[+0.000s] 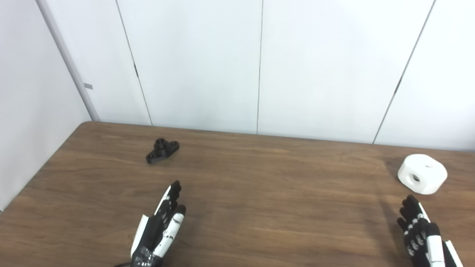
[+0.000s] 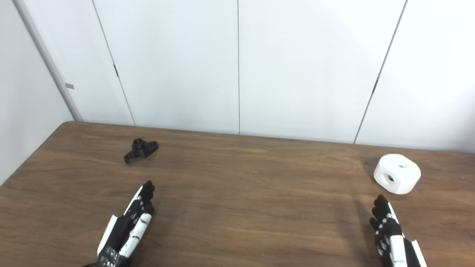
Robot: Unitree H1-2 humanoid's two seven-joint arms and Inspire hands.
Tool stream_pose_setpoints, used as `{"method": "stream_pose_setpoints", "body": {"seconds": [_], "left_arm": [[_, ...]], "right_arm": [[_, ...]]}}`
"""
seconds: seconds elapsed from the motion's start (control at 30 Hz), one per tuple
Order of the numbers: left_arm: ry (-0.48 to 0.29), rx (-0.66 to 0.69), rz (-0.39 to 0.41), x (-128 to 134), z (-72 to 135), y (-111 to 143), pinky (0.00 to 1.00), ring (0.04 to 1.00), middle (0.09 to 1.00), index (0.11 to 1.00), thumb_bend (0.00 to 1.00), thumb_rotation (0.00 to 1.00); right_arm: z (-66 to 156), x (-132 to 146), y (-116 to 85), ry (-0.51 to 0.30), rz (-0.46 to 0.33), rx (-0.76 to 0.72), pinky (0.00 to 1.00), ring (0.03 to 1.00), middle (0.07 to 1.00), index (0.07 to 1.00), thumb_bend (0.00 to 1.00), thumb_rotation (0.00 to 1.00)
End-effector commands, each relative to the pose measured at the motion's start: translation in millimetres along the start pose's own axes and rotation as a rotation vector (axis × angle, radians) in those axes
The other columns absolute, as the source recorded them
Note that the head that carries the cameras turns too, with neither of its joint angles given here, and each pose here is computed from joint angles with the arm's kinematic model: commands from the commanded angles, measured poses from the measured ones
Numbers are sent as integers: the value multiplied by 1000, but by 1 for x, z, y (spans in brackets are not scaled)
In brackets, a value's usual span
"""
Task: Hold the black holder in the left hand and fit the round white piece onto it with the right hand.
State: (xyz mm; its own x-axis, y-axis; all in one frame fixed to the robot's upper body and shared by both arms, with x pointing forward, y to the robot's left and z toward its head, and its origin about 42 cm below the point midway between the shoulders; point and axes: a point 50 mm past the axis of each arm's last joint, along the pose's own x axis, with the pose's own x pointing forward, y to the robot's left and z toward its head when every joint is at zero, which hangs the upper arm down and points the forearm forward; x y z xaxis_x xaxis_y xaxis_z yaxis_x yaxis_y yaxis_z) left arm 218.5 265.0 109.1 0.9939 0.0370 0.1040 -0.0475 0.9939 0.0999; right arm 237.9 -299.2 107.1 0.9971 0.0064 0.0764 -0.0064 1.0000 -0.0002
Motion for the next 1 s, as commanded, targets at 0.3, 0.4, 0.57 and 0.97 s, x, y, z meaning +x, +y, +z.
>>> {"method": "stream_pose_setpoints", "body": {"seconds": [0.3,0.4,0.57,0.97], "left_arm": [[90,26,7,-18,-18,-10,963,986,973,1000,407,621],[75,76,27,-15,-14,-7,950,958,953,988,437,417],[43,172,69,-1,-2,5,912,912,927,948,584,188],[74,549,201,51,45,49,866,893,885,888,834,212]], "right_arm": [[-37,-21,-1,123,-33,6,1000,978,965,946,655,956],[-38,-19,0,131,-36,-3,1000,983,971,955,665,962],[-40,-15,3,128,-34,-4,1000,988,975,961,650,975],[-39,-12,5,120,-30,-2,1000,986,975,962,623,970]]}}
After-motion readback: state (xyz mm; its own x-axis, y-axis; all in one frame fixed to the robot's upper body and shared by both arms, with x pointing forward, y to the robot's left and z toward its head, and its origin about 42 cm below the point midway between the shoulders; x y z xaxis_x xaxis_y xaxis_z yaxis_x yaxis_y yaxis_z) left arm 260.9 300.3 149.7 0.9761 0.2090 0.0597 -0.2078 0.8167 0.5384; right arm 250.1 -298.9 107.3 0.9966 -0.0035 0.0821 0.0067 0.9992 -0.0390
